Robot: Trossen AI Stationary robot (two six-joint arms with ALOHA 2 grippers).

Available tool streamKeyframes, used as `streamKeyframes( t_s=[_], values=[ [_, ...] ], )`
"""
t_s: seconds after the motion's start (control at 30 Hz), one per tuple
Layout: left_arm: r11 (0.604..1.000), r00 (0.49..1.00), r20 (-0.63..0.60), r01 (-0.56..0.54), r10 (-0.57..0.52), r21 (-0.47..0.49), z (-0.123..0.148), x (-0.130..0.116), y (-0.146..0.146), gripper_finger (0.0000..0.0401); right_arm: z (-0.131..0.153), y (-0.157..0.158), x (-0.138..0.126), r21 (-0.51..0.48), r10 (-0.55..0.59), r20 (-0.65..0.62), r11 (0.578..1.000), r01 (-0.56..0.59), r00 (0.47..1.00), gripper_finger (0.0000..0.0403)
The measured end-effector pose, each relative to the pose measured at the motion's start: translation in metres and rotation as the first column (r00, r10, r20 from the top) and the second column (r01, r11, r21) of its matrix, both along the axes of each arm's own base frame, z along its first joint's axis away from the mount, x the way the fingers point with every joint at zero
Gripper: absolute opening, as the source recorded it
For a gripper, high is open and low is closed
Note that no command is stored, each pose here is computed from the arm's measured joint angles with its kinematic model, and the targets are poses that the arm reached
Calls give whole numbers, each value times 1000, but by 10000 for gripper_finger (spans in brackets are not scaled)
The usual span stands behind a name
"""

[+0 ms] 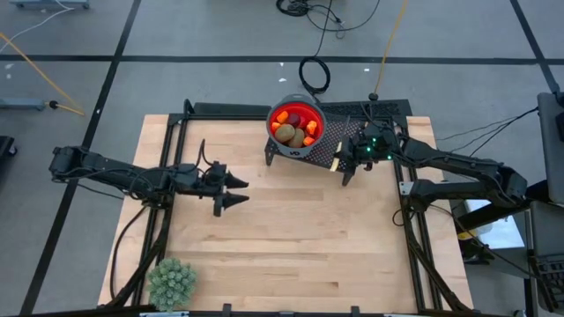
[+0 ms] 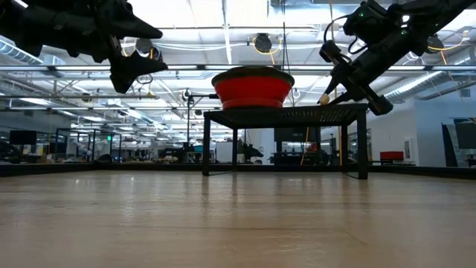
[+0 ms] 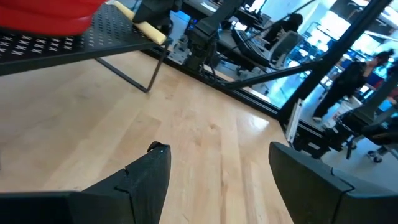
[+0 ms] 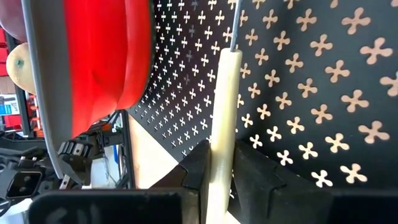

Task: Pick & Place Fruit
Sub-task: Put the knife on the shelf to the right of the strainer bowl

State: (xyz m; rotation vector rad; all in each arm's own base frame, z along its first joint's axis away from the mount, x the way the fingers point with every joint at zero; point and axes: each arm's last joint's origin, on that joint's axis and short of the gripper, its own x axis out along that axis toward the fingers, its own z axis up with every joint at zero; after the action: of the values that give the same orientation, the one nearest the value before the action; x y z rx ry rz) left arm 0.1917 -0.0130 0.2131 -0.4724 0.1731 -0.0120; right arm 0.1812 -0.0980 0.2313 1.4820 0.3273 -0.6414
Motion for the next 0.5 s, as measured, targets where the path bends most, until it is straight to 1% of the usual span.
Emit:
streamKeyframes(
  t_s=[0.13, 0.5],
  values=[
    [1000, 1000, 0, 28, -28, -4, 0, 0, -1, 271, 0, 0, 0, -2, -1, 2, 1000, 1, 1000, 52],
    [1000, 1000, 1, 28, -27, -8, 0, 0, -1, 271, 0, 0, 0, -3, -1, 5, 1000, 1, 1000, 54]
  ],
)
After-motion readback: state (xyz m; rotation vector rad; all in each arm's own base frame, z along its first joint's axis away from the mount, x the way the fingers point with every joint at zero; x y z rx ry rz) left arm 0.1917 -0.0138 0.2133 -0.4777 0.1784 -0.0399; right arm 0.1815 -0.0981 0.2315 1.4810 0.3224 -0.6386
